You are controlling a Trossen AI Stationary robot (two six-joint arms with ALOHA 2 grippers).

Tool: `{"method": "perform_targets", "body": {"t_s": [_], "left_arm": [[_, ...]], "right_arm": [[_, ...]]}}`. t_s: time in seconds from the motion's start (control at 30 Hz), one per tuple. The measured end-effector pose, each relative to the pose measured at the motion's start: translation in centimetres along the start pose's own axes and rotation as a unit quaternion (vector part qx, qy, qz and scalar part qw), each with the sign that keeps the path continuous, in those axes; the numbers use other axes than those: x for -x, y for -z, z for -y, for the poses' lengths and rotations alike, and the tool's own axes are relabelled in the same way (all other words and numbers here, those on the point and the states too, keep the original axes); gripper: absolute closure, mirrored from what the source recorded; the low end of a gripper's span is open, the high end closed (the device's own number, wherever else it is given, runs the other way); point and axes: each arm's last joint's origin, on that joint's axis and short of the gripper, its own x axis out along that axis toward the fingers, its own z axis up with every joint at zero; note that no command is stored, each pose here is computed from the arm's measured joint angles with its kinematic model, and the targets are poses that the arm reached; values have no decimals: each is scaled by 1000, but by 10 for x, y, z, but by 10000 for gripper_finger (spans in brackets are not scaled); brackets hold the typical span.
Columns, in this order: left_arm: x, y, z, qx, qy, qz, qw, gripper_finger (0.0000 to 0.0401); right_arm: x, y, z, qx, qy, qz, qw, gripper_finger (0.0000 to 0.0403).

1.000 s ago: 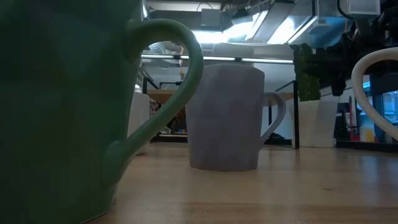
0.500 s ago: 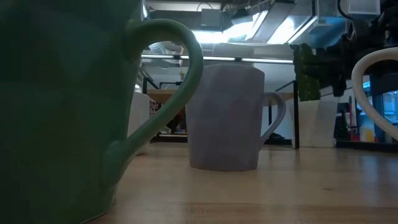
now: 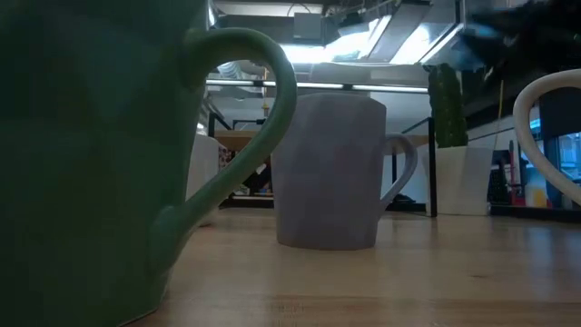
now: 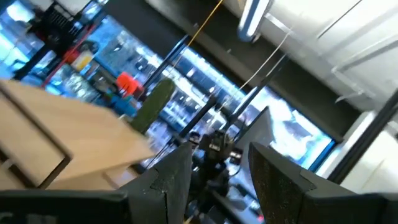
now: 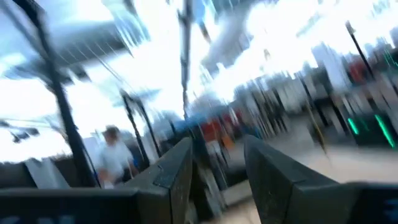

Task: Place coffee mugs
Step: Put the yellow mug on the shelf

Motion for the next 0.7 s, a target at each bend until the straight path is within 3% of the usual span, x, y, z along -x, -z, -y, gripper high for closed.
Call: {"method": "perform_targets", "body": {"t_s": [0.17,0.3,0.4,0.5,0.57,0.7], "left_arm": [[0,-8,7,51,30,41,997,248],[-1,-27,23,75,52,68,993,248],[-5,-49,42,43,62,86,993,248],[-12,-74,66,-23,75,96,992,248],[-20,-85,81,-58,87,65,992,248],[-36,-103,104,-91,84,-10,992,247]], "right_arm": [[-3,-25,-14,37,-32,53,997,269],[-14,-54,-29,119,-31,4,992,269],[-27,-85,-43,193,-29,-18,981,269],[-43,-109,-53,210,-11,-93,973,267],[-54,-121,-57,201,2,-160,966,258],[-73,-132,-60,157,12,-327,932,215]]}}
